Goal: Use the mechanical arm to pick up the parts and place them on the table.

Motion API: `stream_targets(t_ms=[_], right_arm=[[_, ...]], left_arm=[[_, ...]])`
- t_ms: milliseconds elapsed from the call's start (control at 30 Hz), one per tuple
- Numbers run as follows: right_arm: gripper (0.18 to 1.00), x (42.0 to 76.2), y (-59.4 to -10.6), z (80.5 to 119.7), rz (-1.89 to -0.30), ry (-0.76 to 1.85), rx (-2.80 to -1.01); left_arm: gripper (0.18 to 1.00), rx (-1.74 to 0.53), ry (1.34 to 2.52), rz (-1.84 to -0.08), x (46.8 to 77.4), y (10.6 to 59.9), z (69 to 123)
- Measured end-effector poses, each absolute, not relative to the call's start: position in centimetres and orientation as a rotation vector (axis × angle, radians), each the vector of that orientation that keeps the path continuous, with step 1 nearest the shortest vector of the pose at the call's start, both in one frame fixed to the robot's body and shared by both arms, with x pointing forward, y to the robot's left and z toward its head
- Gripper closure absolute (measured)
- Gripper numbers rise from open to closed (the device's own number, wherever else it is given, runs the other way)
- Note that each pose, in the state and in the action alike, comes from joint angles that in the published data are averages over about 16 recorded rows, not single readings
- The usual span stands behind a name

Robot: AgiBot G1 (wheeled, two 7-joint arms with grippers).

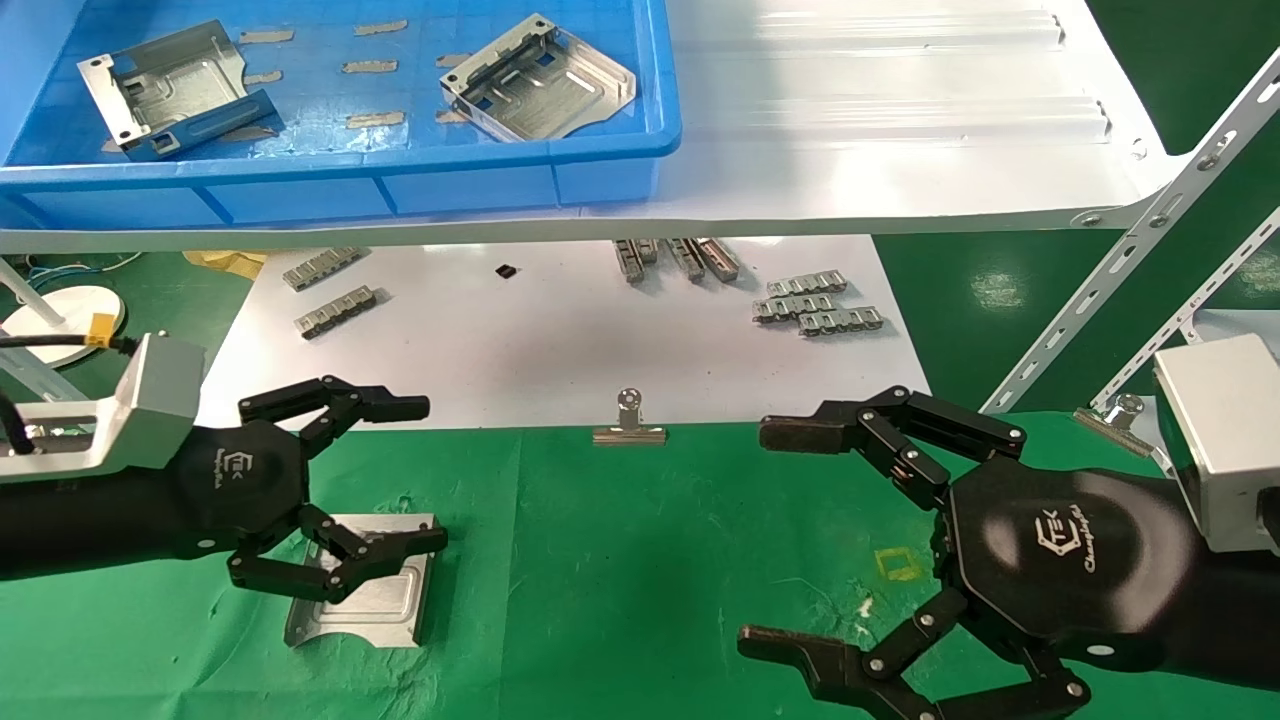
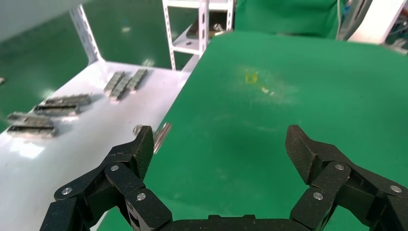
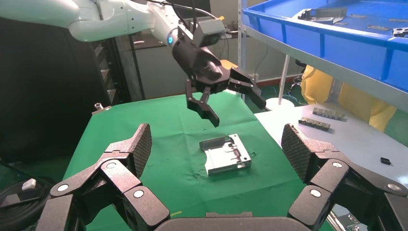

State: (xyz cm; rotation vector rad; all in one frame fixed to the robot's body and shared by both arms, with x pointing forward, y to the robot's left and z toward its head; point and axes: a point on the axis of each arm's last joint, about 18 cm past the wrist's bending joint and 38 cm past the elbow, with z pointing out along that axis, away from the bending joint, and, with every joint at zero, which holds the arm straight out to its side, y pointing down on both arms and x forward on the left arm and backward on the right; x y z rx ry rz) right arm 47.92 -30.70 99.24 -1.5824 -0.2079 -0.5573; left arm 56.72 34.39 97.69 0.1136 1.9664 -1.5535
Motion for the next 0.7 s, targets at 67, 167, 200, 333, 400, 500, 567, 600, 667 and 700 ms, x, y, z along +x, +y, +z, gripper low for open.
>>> stream_targets(t_ms=[67, 167, 200, 333, 400, 500, 567, 600, 667, 700], right_arm=[[0.179, 47.9, -30.7, 99.2, -0.557, -0.208, -1.582], [0.179, 47.9, -30.7, 99.2, -0.557, -0.208, -1.582], [0.179, 47.9, -30.7, 99.2, -0.557, -0.208, -1.582], [0.179, 47.9, -30.7, 99.2, -0.557, -0.208, -1.582], [0.179, 47.9, -30.7, 99.2, -0.557, -0.208, -1.582], [0.179, 47.9, -30.7, 99.2, -0.557, -0.208, -1.582], [0.179, 47.9, -30.7, 99.2, -0.557, -0.208, -1.582], [0.179, 47.9, -30.7, 99.2, -0.557, -0.208, -1.582], [0.179, 47.9, -30.7, 99.2, -0.557, -0.208, -1.582], [0.179, 47.9, -30.7, 99.2, -0.557, -0.208, -1.582]], left_arm=[[0.184, 0.123, 1.960, -1.573, 56.3, 34.1, 97.8], [0.184, 0.138, 1.951, -1.602, 55.5, 33.6, 98.0], [0.184, 0.143, 1.949, -1.611, 55.3, 33.4, 98.0], [0.184, 0.164, 1.939, -1.647, 54.2, 32.8, 98.3], [0.184, 0.174, 1.934, -1.665, 53.6, 32.5, 98.4], [0.184, 0.187, 1.930, -1.686, 52.8, 32.2, 98.5], [0.184, 0.193, 1.928, -1.694, 52.5, 32.0, 98.6], [0.184, 0.196, 1.928, -1.698, 52.4, 32.0, 98.6], [0.184, 0.201, 1.926, -1.706, 52.1, 31.8, 98.7], [0.184, 0.204, 1.926, -1.710, 51.9, 31.8, 98.7]])
